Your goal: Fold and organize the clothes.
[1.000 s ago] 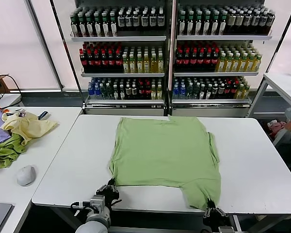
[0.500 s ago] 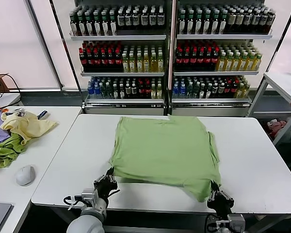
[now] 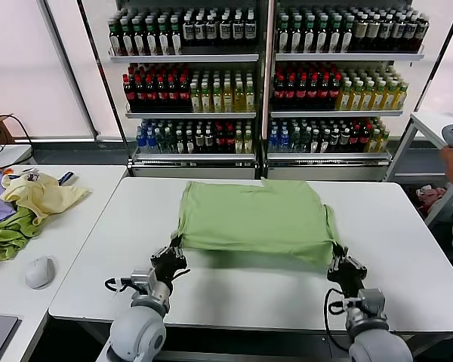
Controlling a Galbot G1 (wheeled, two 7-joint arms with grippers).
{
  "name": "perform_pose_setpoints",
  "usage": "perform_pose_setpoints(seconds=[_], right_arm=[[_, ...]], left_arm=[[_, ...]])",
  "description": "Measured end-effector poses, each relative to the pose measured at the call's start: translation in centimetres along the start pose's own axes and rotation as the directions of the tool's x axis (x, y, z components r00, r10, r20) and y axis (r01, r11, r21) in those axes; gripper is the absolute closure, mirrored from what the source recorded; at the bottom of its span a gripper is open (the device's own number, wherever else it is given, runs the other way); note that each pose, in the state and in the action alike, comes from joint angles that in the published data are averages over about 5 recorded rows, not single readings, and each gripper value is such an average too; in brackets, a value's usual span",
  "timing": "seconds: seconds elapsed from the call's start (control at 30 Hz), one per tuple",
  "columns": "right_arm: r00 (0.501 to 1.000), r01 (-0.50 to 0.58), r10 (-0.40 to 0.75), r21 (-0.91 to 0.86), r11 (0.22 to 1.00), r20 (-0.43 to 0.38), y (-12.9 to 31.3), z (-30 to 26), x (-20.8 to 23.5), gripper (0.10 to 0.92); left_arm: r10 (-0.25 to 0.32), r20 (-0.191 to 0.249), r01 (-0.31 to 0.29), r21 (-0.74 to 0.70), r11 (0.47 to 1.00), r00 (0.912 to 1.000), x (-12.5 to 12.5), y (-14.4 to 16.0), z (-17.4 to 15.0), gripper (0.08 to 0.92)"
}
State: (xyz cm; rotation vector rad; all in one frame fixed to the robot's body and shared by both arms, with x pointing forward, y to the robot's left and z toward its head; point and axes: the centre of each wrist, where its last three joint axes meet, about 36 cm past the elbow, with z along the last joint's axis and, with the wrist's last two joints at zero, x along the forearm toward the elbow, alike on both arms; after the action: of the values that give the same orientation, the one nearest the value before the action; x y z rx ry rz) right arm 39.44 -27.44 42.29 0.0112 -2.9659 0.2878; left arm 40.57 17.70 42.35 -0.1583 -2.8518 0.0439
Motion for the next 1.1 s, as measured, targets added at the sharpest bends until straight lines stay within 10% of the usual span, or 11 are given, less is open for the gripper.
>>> perform_pose_setpoints(seconds=[0.47,1.1], right_arm=[[0.998,0.054,-0.053,0.071,0.996,-0.028,1.3,-0.2,-7.1,0.831],[0.998,0.019,-0.017,0.024,1.0,-0.067,-0.3,1.7,-3.3,0.296]], left_arm=[[-0.045,-0.032,0.041,-0.114,0.993,0.9985,-6.1,-0.3,0.5,0.897],[-0.081,-0.035,0.076,-0.131,0.988,0.9961,-5.9,-0.4,2.2,0.376]])
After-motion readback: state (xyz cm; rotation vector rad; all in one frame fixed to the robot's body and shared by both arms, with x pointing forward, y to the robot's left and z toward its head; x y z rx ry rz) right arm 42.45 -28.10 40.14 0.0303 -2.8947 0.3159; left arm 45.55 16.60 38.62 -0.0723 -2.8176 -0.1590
